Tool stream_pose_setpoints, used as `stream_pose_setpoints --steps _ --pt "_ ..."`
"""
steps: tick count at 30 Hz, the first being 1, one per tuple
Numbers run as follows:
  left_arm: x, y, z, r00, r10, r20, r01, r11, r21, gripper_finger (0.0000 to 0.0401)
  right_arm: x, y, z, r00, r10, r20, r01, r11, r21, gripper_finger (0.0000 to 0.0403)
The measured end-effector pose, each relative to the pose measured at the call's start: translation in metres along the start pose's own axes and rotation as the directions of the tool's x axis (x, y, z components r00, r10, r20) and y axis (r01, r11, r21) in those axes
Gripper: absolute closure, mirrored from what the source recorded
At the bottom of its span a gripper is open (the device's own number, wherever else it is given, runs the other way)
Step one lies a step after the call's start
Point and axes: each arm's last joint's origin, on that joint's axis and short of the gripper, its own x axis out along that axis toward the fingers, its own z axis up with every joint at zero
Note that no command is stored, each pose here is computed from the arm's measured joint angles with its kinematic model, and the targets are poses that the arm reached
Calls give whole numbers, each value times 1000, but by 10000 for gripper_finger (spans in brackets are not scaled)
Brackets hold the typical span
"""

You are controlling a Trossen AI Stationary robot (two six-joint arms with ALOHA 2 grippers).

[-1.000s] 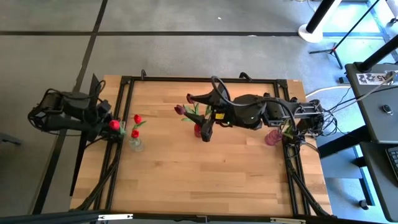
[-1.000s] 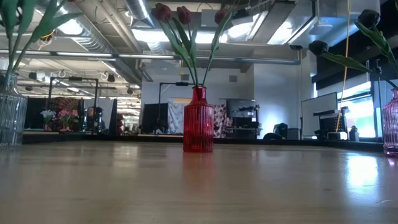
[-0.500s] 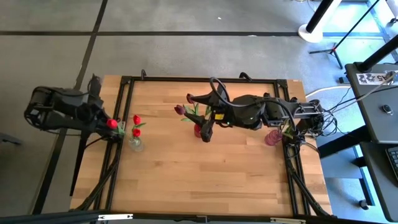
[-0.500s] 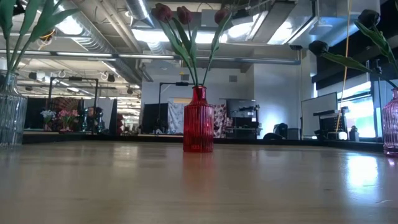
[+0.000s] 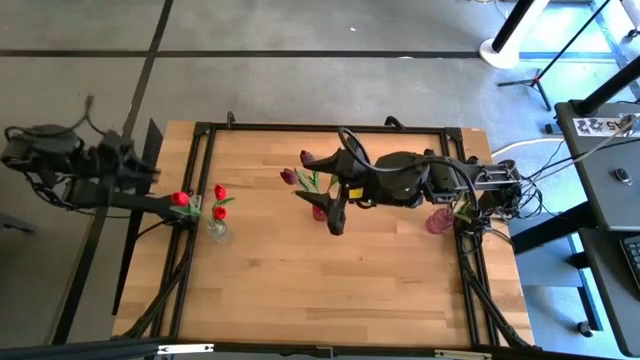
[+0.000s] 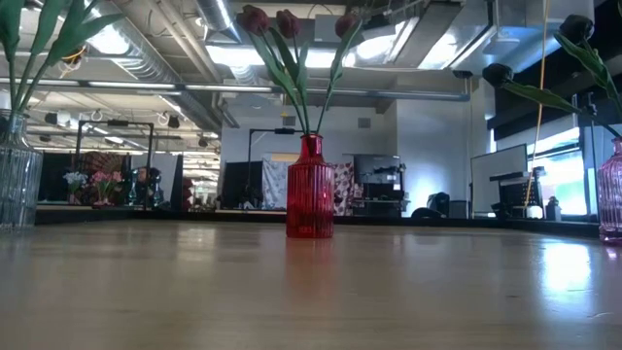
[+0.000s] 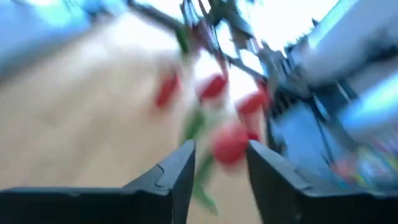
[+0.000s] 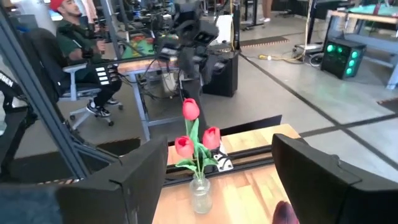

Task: Sort flowers into vase by color
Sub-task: Return to Home Position

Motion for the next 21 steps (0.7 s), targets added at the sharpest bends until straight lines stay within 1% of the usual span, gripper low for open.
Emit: stream_pose_setpoints --steps 2,4,6,9,12,14,16,18,21 --pt "0 0 6 990 70 126 -74 997 23 276 0 -1 1 1000 -1 7 1 1000 -20 118" --pt "5 -1 12 975 99 199 -110 993 47 294 1 -3 2 1000 -1 12 1 999 -34 118" --pt "15 -2 17 963 111 244 -134 988 79 313 2 -4 2 1000 5 12 -4 999 -45 118" --pt "39 -6 25 945 83 318 -126 985 118 345 2 -5 3 1000 -14 22 16 995 -96 118" --pt "65 -8 28 924 45 379 -126 974 191 376 1 -5 4 998 -62 34 66 985 -159 128" --pt "79 -6 26 903 45 427 -151 965 217 393 -1 -6 4 997 -66 29 71 980 -188 150" --pt "89 -1 20 879 52 475 -179 957 226 397 -2 -7 2 998 -54 21 57 977 -208 181" --pt "95 4 11 848 23 530 -171 958 231 396 -4 -9 -3 998 -55 2 54 975 -217 220" --pt "96 14 -6 800 -17 600 -142 966 217 399 -5 -12 -15 998 -59 -16 54 977 -206 279"
